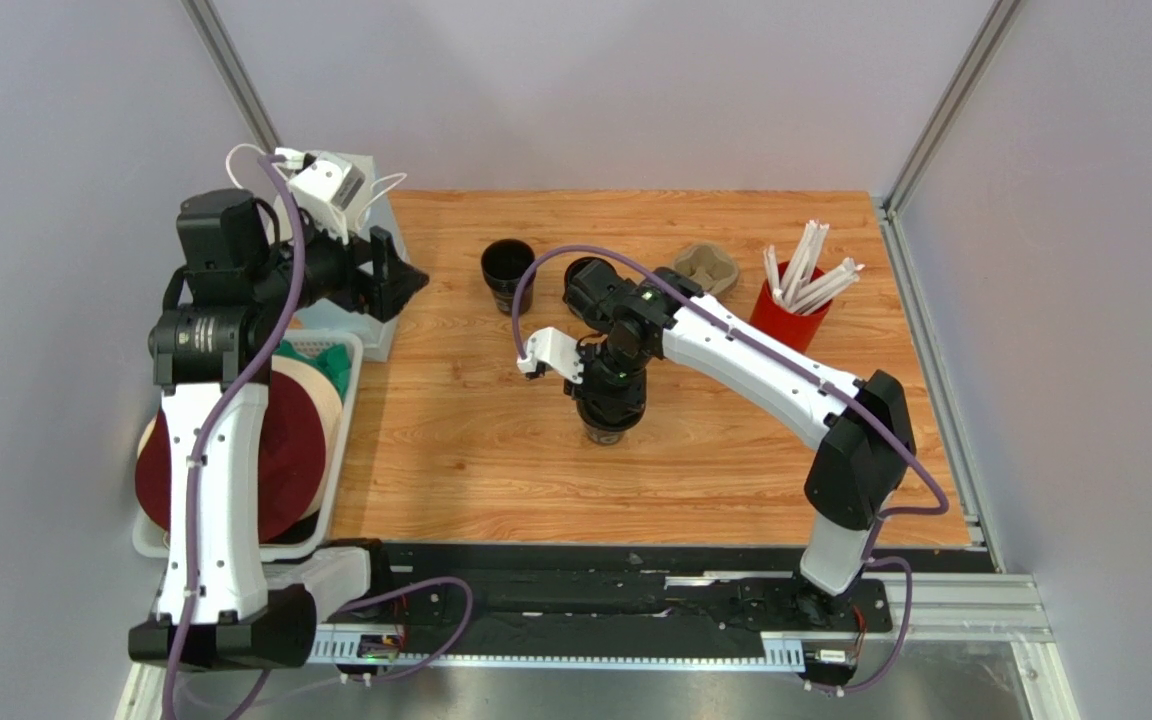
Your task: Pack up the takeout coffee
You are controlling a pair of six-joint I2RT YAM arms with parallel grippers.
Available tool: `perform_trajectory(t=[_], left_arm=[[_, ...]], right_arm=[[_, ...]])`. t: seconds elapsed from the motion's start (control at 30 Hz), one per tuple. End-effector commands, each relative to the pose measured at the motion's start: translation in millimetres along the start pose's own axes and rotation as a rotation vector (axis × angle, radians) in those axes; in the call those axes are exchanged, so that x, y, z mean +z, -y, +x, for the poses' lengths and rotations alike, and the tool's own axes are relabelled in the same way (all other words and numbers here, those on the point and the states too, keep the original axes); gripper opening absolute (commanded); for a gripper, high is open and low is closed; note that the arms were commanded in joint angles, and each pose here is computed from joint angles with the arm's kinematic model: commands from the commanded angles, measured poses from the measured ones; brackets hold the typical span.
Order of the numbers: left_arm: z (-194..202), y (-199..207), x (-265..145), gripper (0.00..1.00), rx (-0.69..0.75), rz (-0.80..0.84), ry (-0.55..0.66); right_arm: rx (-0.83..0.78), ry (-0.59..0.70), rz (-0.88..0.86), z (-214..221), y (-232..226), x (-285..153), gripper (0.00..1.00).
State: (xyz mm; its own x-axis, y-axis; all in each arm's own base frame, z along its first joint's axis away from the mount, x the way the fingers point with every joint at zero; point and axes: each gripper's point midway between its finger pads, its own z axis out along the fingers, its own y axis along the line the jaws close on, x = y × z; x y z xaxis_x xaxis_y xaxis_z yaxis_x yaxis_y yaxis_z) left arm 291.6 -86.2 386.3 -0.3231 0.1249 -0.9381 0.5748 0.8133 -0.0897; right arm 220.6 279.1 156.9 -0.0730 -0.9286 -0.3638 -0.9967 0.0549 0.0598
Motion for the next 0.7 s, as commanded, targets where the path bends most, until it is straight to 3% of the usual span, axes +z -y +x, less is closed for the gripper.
perform_trajectory(t=[0.0, 0.67], left_arm=[[-3, 1, -14, 0.88, 0.06, -0.049, 0.054], [5, 0, -14, 0.88, 0.016, -0.023, 0.066]], right_arm=[[0.015, -0.009, 0.042, -8, 9, 2, 0.0], [-0.018, -0.006, 0.099, -22, 22, 10, 0.0]])
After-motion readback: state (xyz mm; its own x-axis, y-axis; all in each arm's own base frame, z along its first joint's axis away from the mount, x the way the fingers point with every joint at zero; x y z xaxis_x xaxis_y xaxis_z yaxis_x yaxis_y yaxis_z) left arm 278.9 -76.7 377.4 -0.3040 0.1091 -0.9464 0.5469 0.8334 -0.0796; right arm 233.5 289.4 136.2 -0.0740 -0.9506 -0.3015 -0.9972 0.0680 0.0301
